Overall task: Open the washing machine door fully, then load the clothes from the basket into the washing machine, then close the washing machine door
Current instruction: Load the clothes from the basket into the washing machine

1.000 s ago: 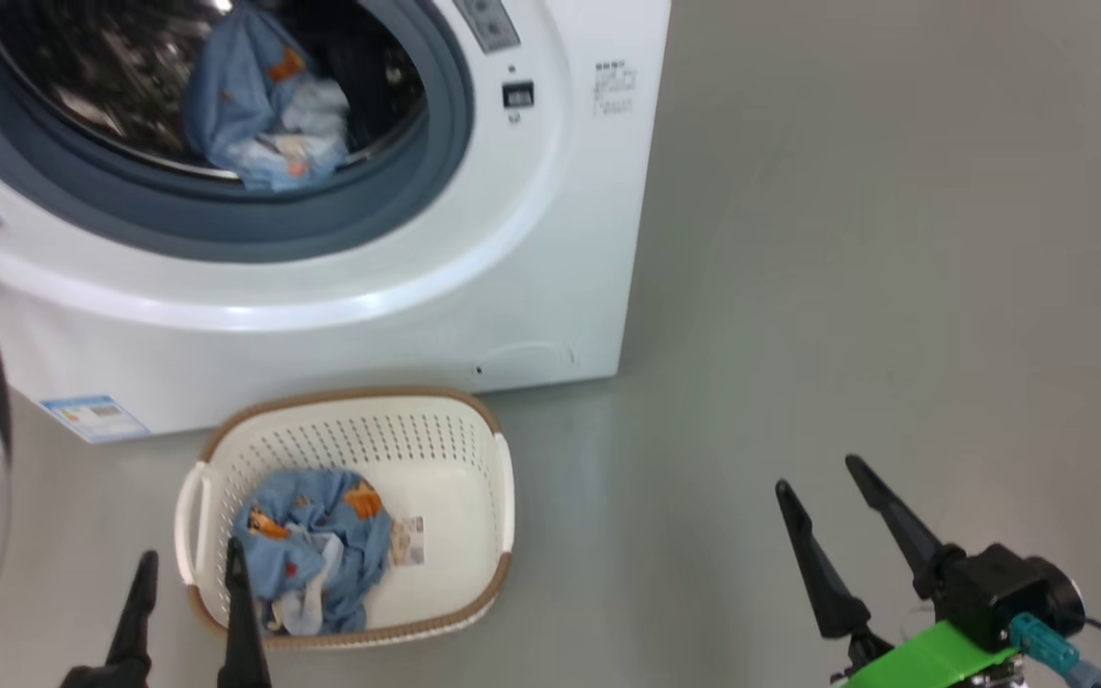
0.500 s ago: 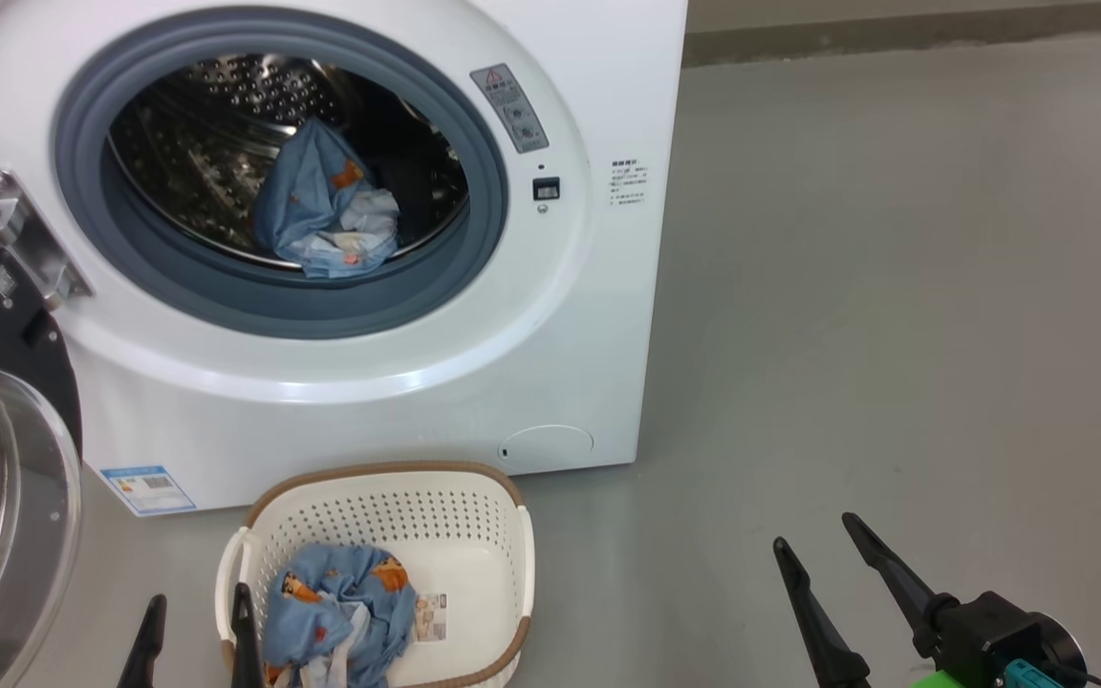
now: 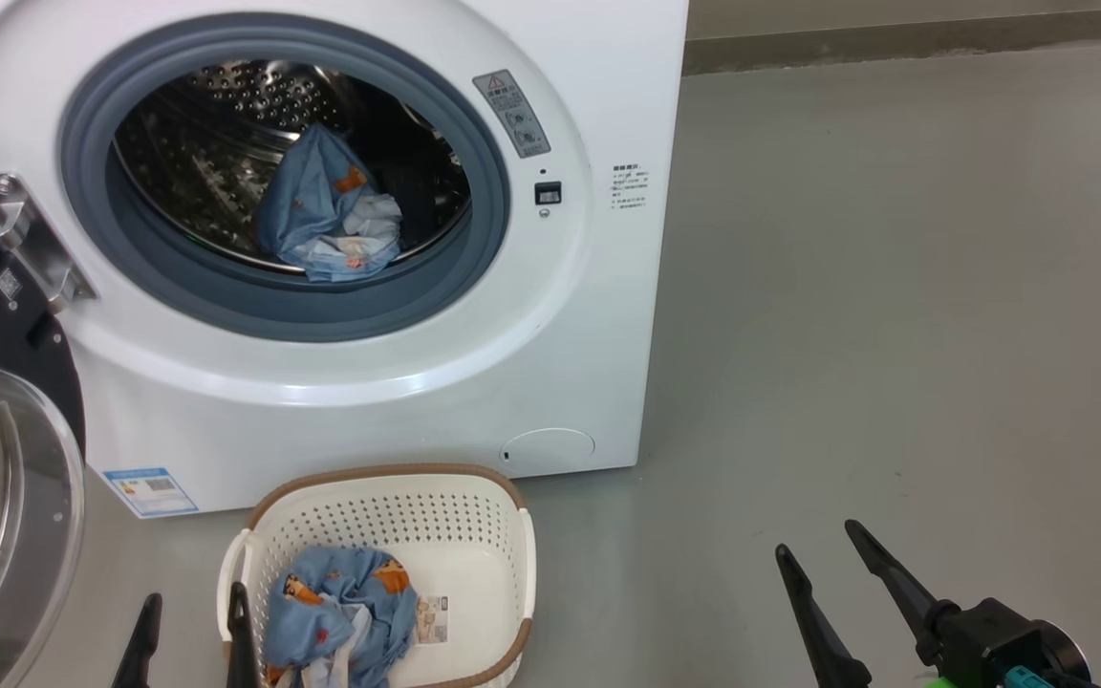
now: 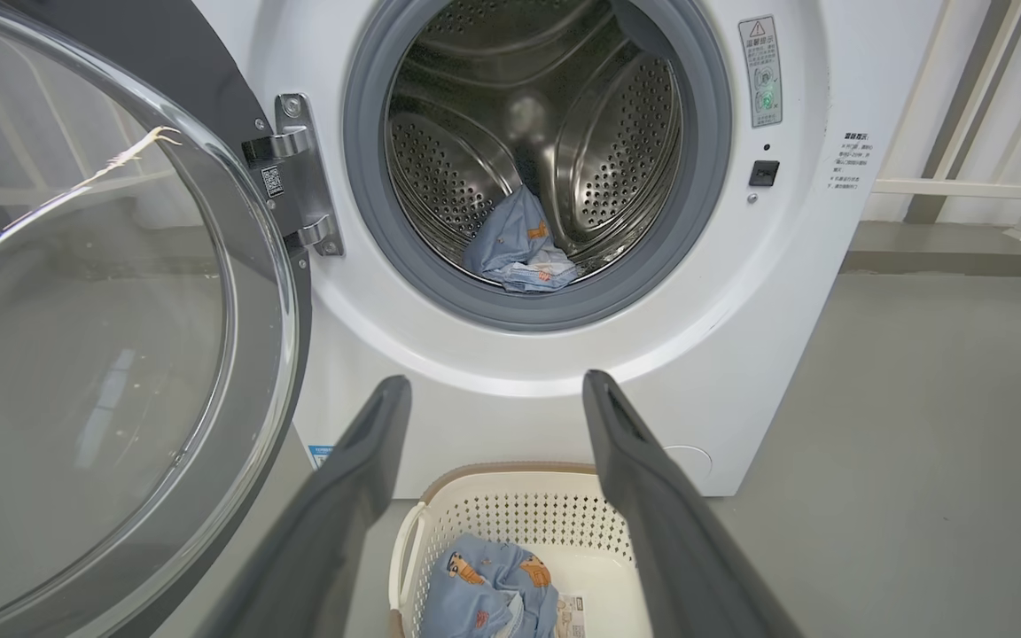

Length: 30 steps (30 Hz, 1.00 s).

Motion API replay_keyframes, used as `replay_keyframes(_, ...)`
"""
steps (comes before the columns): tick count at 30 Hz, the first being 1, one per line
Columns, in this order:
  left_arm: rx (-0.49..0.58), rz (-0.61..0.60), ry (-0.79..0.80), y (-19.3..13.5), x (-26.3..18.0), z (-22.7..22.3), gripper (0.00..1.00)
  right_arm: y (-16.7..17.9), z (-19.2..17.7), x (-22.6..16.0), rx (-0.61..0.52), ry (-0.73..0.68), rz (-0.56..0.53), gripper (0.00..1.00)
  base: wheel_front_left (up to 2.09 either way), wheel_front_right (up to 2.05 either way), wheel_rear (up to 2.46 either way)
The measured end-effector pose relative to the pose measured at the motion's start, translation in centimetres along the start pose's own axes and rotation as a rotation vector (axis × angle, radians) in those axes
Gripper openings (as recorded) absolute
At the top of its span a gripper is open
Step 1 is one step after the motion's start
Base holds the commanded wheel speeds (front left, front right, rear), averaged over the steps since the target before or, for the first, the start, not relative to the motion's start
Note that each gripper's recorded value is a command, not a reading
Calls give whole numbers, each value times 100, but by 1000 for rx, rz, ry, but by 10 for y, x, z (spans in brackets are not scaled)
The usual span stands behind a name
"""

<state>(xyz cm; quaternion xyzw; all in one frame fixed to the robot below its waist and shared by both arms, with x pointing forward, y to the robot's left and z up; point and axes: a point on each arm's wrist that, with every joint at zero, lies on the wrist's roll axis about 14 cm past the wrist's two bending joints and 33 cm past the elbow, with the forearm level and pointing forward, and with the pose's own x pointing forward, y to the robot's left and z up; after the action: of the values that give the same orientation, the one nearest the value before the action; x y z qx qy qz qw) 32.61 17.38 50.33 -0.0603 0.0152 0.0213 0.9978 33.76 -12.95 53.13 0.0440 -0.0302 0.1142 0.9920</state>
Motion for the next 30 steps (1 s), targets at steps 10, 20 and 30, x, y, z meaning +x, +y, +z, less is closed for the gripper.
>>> replay_keyframes(10, 1, 4, 13, 1, 2, -4, 100, 1, -4, 2, 3, 14, 5, 100, 0, 0, 0)
replay_keyframes(20, 7, 8, 55, 1, 11, -17, 100, -3, -12, 6, 0, 39, 4, 100, 0, 0, 0)
replay_keyframes(30, 12, -18, 176, -8, 39, -59, 100, -8, -11, 30, -12, 30, 13, 100, 0, 0, 0)
